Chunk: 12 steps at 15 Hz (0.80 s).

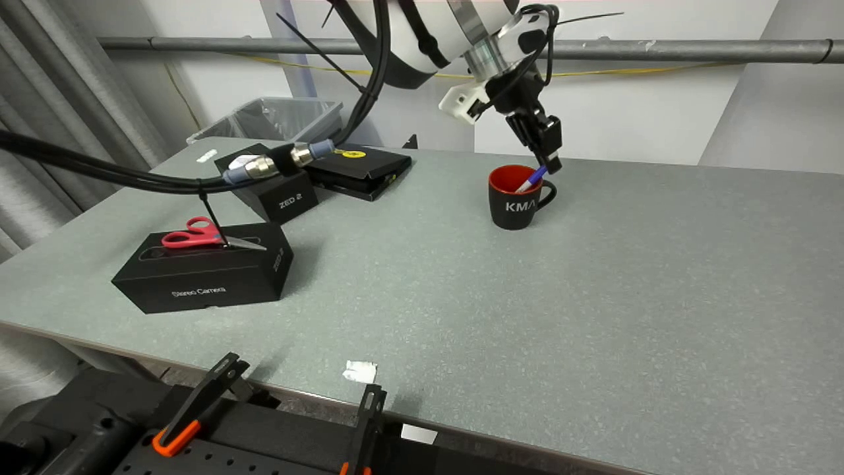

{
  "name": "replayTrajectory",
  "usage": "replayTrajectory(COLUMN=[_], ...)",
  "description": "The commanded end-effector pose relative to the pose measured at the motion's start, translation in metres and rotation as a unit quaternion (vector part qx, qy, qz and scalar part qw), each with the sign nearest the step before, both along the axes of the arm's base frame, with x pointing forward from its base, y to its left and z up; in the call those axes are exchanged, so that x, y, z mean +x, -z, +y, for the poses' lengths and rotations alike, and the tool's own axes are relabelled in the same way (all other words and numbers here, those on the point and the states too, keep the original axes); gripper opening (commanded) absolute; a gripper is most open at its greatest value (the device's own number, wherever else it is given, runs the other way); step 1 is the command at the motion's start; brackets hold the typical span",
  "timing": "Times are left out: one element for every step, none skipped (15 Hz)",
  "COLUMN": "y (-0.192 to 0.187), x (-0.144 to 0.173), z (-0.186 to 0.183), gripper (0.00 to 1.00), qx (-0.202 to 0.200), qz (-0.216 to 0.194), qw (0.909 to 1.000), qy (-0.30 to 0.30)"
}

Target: Pick up the maker from the cup and place it on the table

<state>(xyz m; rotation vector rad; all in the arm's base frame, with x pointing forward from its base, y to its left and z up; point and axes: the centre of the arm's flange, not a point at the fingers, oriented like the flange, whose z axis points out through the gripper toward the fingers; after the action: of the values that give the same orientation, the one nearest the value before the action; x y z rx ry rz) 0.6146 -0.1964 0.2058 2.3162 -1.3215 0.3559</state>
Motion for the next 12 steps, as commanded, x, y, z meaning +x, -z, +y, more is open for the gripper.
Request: replayTrajectory(y=[-0.004, -0.007, -0.013, -0.02, -0.029, -0.047, -0.067, -0.088, -0.107, -0.124, -0.136, -0.144], x=[0.011, 0.012, 0.01, 0.007, 0.004, -0.003, -0.01, -0.017, -0.024, -0.029, -0.034, -0.038], z=[0.001, 0.002, 0.002, 0.003, 0.004, 0.005, 0.005, 0.006, 0.009, 0.013, 0.018, 0.026], gripper=[0.0, 0.02, 0.03, 0.03, 0.03, 0.03, 0.03, 0.03, 0.03, 0.03, 0.03, 0.03], qx=[-0.011, -0.01, -0.007, -0.001, 0.005, 0.011, 0.016, 0.023, 0.033, 0.046, 0.055, 0.065], qz=[-0.023, -0.027, -0.031, -0.034, -0.037, -0.044, -0.058, -0.079, -0.094, -0.101, -0.108, -0.107], qw=[0.9997, 0.9996, 0.9995, 0.9994, 0.9993, 0.9989, 0.9982, 0.9965, 0.9947, 0.9929, 0.991, 0.989], qy=[0.006, 0.005, 0.004, 0.001, -0.001, -0.006, -0.01, -0.013, -0.024, -0.042, -0.057, -0.078])
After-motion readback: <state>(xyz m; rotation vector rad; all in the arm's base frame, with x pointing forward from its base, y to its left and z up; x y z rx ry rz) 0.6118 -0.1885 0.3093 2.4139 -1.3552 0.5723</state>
